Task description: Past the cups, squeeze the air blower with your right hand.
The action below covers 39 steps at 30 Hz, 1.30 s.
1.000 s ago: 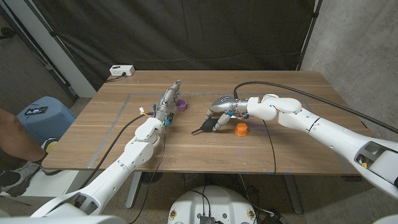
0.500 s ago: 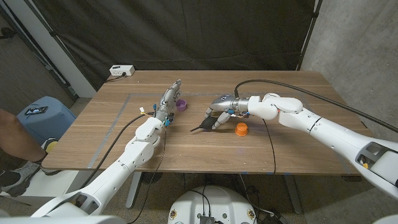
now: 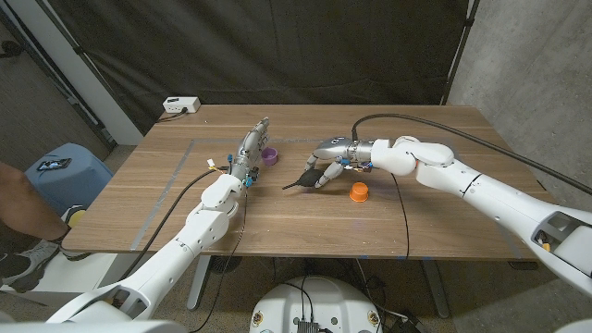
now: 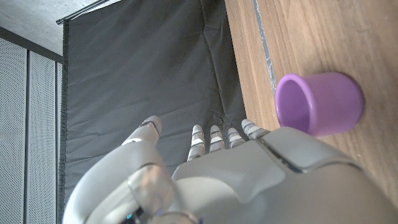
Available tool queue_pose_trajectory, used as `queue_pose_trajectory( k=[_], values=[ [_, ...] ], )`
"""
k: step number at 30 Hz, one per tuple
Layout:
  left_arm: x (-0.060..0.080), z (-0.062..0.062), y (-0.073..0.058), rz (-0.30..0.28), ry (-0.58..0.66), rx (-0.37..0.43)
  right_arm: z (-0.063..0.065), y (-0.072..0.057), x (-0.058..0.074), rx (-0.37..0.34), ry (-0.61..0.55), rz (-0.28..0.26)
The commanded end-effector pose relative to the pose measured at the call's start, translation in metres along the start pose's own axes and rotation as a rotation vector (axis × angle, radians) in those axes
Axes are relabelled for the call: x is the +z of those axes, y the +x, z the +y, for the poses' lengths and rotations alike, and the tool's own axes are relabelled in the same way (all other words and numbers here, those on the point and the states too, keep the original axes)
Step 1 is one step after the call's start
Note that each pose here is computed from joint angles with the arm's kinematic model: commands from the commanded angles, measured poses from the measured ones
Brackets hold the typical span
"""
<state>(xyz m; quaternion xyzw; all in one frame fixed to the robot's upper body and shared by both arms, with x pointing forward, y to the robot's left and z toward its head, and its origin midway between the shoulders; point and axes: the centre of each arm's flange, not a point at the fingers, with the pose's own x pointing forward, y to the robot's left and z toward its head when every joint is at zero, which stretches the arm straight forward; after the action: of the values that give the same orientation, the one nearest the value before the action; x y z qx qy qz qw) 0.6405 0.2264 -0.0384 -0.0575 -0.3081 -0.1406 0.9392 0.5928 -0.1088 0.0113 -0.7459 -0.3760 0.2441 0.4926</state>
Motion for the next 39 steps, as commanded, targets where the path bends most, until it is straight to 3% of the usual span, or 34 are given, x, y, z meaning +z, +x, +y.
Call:
queue_pose_trajectory(
  k=[1, 39],
  values=[
    [0.005, 0.000, -0.002, -0.017, 0.008, 0.004, -0.007, -0.004, -0.005, -0.029, 0.026, 0.011],
    [0.007, 0.003, -0.004, -0.022, 0.007, 0.002, -0.029, -0.017, -0.040, -0.154, 0.344, 0.050]
  ],
)
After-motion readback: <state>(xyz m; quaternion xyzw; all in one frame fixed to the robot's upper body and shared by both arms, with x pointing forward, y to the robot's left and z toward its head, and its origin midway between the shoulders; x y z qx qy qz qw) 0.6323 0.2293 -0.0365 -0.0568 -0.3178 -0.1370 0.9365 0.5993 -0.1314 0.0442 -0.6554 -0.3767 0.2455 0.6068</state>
